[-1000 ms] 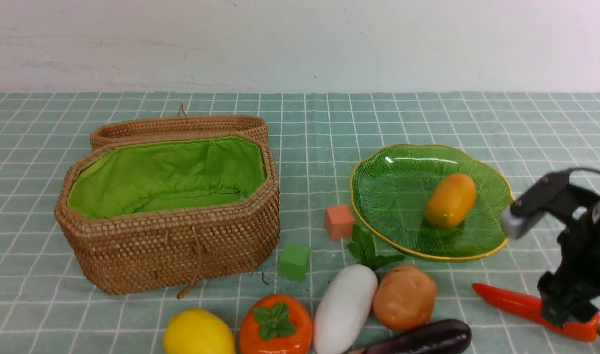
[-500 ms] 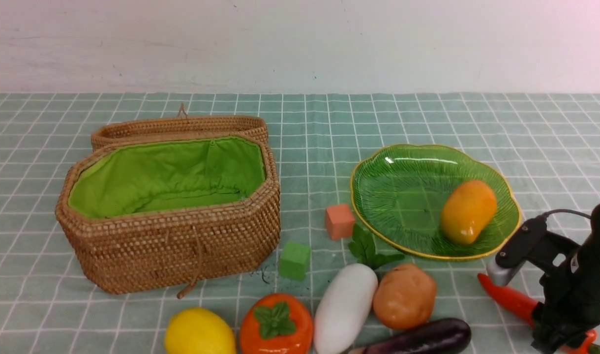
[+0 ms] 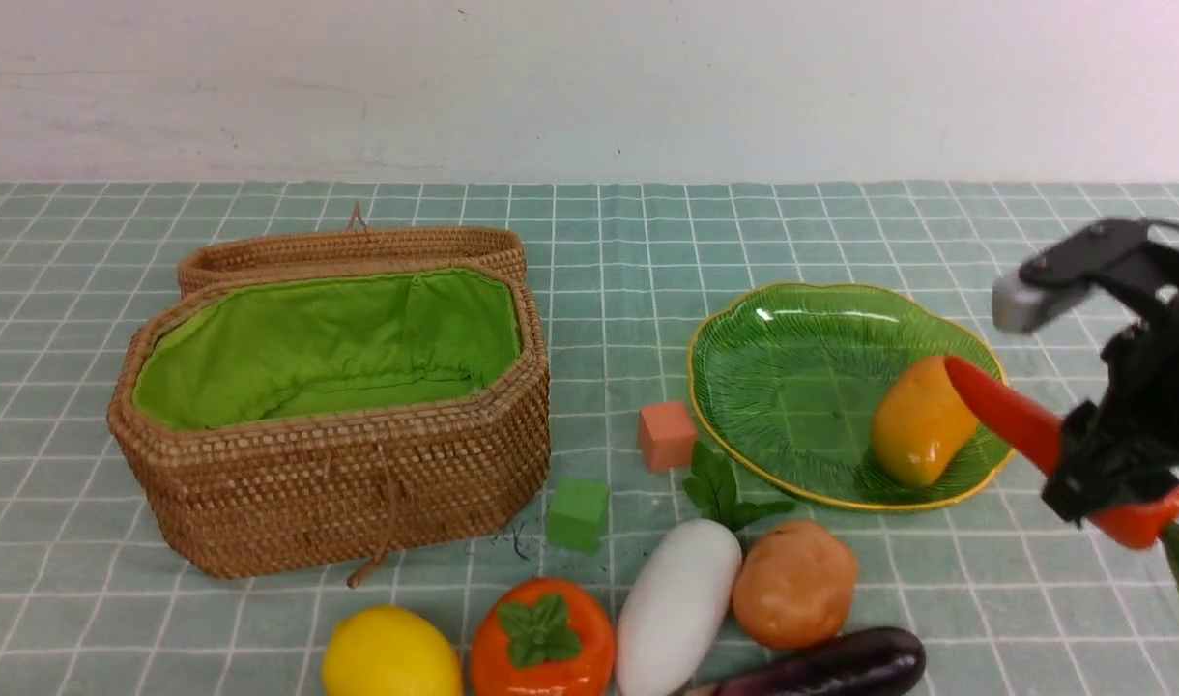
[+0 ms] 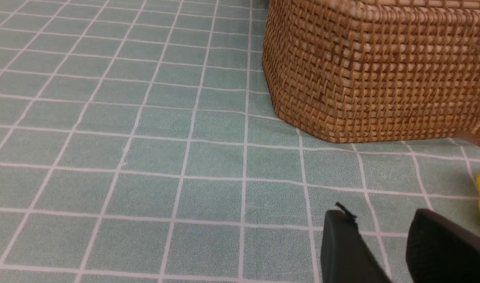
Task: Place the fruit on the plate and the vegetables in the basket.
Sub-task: Use the right arm to grab a carrot and put it into the left basket
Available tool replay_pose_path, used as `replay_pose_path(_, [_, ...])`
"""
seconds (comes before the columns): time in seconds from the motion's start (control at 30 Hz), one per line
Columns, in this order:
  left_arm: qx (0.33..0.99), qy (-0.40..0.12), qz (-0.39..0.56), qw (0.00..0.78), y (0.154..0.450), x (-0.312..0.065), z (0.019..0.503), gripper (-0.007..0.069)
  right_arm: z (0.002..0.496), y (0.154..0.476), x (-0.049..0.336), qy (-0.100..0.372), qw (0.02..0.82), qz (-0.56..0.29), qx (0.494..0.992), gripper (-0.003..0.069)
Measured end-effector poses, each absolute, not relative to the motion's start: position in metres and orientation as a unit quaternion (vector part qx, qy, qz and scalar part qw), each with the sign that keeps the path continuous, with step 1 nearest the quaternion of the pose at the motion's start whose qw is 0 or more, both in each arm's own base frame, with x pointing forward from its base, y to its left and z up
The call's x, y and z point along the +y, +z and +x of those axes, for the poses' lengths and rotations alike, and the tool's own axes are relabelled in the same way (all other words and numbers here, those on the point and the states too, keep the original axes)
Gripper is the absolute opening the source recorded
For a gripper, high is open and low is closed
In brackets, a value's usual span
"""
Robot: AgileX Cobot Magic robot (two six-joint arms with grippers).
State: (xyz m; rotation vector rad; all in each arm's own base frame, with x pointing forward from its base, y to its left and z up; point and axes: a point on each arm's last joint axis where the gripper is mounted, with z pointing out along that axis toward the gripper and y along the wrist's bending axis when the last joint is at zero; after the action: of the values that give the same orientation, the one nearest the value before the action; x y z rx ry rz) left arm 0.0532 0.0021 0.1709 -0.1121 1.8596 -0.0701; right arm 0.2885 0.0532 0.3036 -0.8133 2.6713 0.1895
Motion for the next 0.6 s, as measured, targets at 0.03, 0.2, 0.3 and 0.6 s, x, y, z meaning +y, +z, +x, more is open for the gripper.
replay_pose_path(0.03, [0.801, -0.030, -0.048, 0.596, 0.171, 0.002, 0.053, 0.0239, 0.289, 0.313, 0.061, 0.094, 0.189, -0.285, 0.935, 0.0342])
replay_pose_path(0.2, [0.801, -0.030, -0.048, 0.596, 0.171, 0.002, 0.053, 0.0239, 0.282, 0.340, 0.119, 0.229, 0.255, -0.336, 0.877, 0.0342])
replay_pose_path(0.3, [0.801, -0.030, -0.048, 0.596, 0.171, 0.002, 0.053, 0.0239, 0.279, 0.341, 0.156, 0.267, 0.278, -0.380, 0.841, 0.0342])
replay_pose_path(0.6, [0.801, -0.030, -0.048, 0.596, 0.171, 0.002, 0.053, 0.0239, 0.314, 0.327, 0.252, 0.297, 0.280, -0.448, 0.795, 0.0342])
